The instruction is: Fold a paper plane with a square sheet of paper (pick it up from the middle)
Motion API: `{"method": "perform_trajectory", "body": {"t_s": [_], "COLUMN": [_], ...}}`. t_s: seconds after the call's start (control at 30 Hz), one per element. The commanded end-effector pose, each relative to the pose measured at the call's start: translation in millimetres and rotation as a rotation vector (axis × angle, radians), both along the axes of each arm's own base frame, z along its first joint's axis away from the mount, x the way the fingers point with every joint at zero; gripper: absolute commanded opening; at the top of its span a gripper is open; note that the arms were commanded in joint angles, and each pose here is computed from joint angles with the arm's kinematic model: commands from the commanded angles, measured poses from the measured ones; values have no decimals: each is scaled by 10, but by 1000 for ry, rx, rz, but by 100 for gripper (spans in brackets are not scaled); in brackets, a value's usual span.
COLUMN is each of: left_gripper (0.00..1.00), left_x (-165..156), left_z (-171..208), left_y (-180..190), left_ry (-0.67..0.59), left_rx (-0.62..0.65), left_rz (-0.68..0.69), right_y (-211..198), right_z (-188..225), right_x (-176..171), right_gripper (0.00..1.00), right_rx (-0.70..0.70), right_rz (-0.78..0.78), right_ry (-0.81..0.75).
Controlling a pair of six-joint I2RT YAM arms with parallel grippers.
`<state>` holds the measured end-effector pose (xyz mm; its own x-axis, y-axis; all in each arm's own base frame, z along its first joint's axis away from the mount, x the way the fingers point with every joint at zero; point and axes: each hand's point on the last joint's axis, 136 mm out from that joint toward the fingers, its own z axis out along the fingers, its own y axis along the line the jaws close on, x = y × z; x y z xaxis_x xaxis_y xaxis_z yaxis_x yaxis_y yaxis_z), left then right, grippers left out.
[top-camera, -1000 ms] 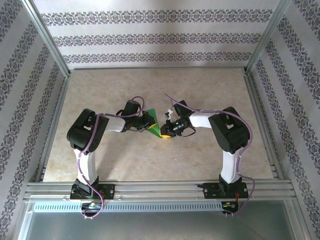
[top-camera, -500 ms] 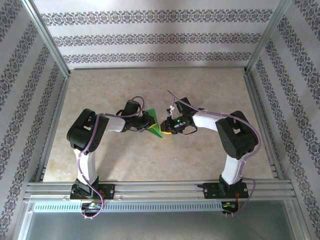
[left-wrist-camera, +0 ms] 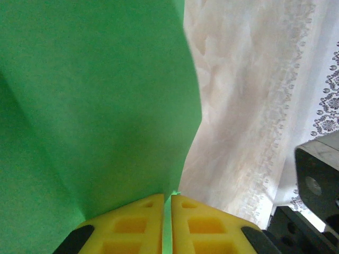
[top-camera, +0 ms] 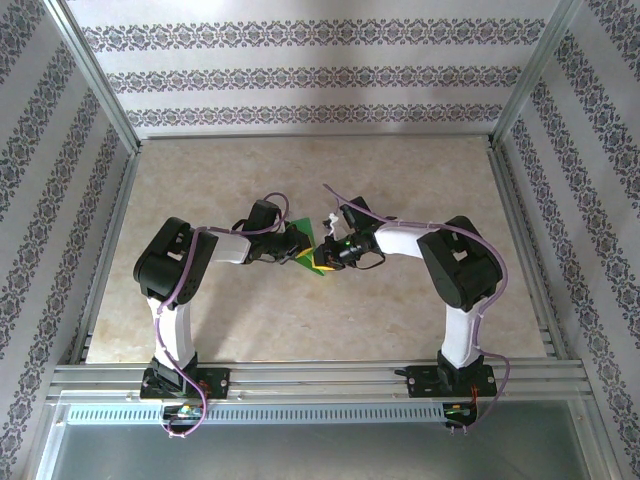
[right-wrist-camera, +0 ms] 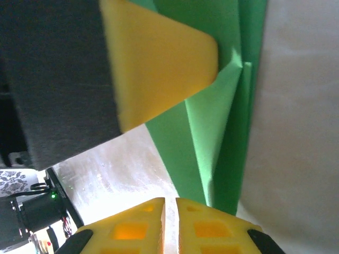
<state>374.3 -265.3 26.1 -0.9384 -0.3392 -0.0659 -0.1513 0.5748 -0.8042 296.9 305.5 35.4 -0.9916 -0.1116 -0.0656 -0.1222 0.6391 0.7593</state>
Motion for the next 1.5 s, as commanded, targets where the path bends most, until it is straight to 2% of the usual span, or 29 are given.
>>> {"method": "perform_trajectory", "body": {"t_s": [0.0,0.67,1.0,1.47], "left_gripper": [13,12,13,12], "left_x": [-52,-56,-92,-95], "left_z": [-63,-78,-145,-147], "left_y": [1,13,40,47], "left_ry": [18,24,43,44], "left_rx": [7,10,30,22], "left_rz": [-19,-13,-9,-5], "right_y": [25,-3,-35,53], "right_z": [-37,-207,-8,-163], "right_x": [26,-90,-183,-264], "right_gripper": [15,15,15,15], "right_rx": [-2,-19,-7,-5], "right_rz": [1,11,18,38], "right_ry": [6,78,65,111]}}
